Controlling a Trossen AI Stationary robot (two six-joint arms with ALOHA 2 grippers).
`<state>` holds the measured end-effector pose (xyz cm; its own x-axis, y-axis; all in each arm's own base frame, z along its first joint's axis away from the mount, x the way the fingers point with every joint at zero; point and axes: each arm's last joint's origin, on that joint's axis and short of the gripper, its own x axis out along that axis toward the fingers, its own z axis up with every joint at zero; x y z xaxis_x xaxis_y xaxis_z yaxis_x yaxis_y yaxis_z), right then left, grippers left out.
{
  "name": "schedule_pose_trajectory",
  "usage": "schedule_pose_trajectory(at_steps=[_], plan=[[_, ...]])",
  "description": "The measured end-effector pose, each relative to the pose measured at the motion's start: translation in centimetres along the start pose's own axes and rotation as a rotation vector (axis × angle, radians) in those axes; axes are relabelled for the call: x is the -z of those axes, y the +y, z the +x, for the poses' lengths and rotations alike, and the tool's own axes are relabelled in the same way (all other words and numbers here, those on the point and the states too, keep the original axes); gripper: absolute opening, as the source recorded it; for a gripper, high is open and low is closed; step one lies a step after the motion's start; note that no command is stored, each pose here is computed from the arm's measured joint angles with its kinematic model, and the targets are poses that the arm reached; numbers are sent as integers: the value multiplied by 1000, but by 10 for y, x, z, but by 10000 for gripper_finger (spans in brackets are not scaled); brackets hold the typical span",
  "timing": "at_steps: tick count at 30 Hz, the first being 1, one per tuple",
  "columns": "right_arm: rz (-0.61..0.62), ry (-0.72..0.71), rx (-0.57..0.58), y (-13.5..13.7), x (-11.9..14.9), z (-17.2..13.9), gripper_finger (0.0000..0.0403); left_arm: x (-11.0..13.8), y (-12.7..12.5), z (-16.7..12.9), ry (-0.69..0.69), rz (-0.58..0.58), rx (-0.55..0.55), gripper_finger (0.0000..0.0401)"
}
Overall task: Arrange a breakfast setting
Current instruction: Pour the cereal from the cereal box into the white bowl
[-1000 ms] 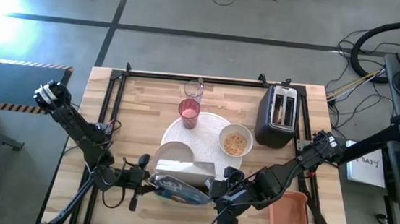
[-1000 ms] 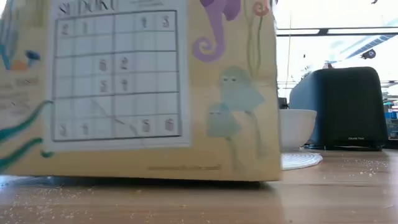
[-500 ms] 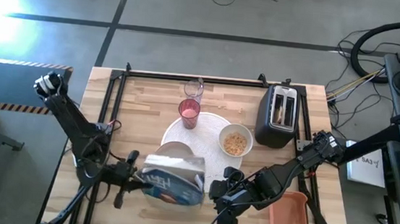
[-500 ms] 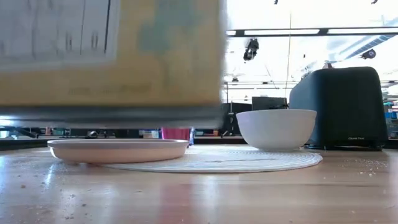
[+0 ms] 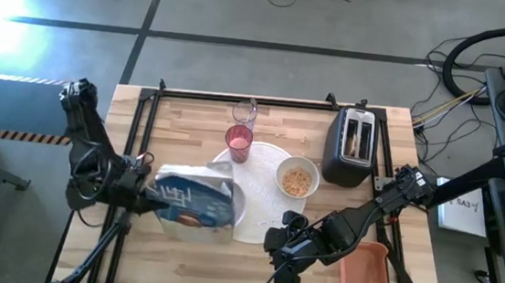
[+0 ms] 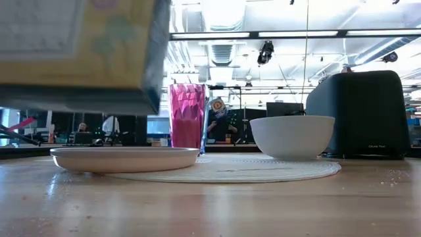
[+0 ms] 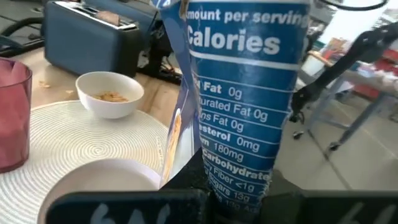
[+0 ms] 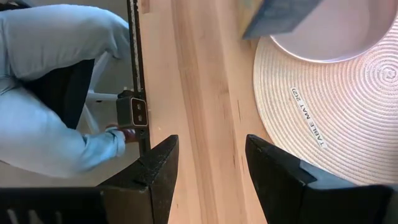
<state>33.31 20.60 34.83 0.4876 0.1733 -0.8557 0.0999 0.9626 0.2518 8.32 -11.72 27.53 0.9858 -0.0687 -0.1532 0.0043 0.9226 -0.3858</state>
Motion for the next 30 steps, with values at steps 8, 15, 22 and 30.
schedule_pose_trajectory(at_steps=[8,15,22,30], plan=[[0,0,0,0,0,0,176,-20,35,-25,91,65,-127,3],[0,0,0,0,0,0,176,-43,48,-38,144,102,-282,3],[0,0,0,0,0,0,176,-50,60,-43,111,95,-471,3],[0,0,0,0,0,0,176,-43,80,-32,-33,100,-750,3]])
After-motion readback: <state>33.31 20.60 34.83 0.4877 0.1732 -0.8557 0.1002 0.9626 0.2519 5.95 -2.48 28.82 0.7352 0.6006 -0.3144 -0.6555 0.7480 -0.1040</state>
